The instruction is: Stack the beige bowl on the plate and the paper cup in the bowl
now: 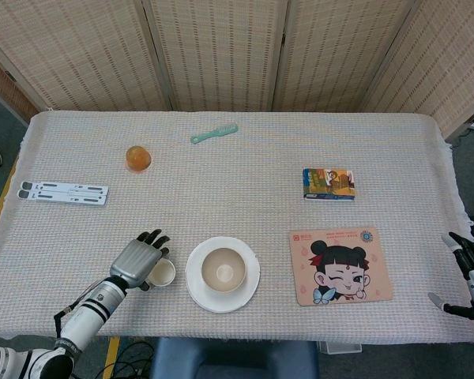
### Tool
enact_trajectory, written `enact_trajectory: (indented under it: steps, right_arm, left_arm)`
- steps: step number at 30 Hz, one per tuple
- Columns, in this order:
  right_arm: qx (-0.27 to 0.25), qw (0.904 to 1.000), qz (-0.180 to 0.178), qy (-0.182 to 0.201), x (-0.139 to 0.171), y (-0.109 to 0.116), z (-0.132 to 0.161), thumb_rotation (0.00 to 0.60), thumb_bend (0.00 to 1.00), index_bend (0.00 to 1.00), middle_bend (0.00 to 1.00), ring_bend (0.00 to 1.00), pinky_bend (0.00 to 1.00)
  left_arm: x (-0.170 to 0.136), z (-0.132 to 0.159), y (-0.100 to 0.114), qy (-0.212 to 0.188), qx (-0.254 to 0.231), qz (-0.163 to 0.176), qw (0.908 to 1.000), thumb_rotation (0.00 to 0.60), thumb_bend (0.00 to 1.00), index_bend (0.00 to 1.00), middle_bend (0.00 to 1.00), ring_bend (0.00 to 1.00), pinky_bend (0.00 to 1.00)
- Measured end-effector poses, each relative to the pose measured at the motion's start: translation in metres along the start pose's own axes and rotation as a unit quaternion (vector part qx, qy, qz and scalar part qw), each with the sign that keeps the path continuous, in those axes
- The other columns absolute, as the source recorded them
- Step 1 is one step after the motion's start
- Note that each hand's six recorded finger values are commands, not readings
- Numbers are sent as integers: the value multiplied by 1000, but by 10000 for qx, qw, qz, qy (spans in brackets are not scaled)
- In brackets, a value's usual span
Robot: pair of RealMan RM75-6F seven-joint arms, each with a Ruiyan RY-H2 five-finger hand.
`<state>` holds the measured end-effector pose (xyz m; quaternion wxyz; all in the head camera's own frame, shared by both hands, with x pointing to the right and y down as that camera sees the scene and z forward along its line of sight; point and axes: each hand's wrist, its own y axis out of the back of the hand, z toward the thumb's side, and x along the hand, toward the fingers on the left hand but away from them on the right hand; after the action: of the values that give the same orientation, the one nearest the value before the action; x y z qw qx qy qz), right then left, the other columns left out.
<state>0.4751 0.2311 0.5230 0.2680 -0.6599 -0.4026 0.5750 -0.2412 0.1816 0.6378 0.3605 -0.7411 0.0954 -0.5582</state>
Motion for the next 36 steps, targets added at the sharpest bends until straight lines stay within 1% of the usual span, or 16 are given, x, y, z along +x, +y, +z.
enact_trajectory:
  steps: [4,8,13,17,20,24,30,36]
  right_arm:
    - [-12,10000,-8,-24,-1,0,-1,600,191,0,0,0,0]
    - [-23,10000,5,-51,-2,0,-2,600,191,0,0,0,0]
    - [-42,9999,76,-62,-4,-2,-3,600,191,0,0,0,0]
    - [-76,9999,97,-76,-6,-1,-5,600,191,0,0,0,0]
    - [-97,9999,80,-97,-6,0,-7,600,191,0,0,0,0]
    - [-105,9999,88,-89,-7,0,-7,600,191,0,0,0,0]
    - [-154,9998,153,-26,-6,-1,-6,600,191,0,0,0,0]
    - [-233,9996,135,-8,-6,3,-9,600,191,0,0,0,0]
  left_arm:
    - [-2,2,8,-6,67,69,10000,600,212,441,156,0,171]
    - [-3,6,22,-22,137,152,9998,600,212,454,156,0,170]
    - [-3,11,39,-39,0,218,9998,600,212,465,156,0,171]
    - [0,15,58,-83,-109,322,9994,600,212,472,156,0,171]
    - [1,18,65,-115,-152,335,9993,600,212,479,156,0,171]
    - [3,25,70,-188,-244,291,9991,600,212,485,156,0,171]
    - [4,39,70,-323,-441,218,9983,600,212,488,156,0,171]
    - [8,50,72,-377,-569,127,9976,600,212,491,156,0,171]
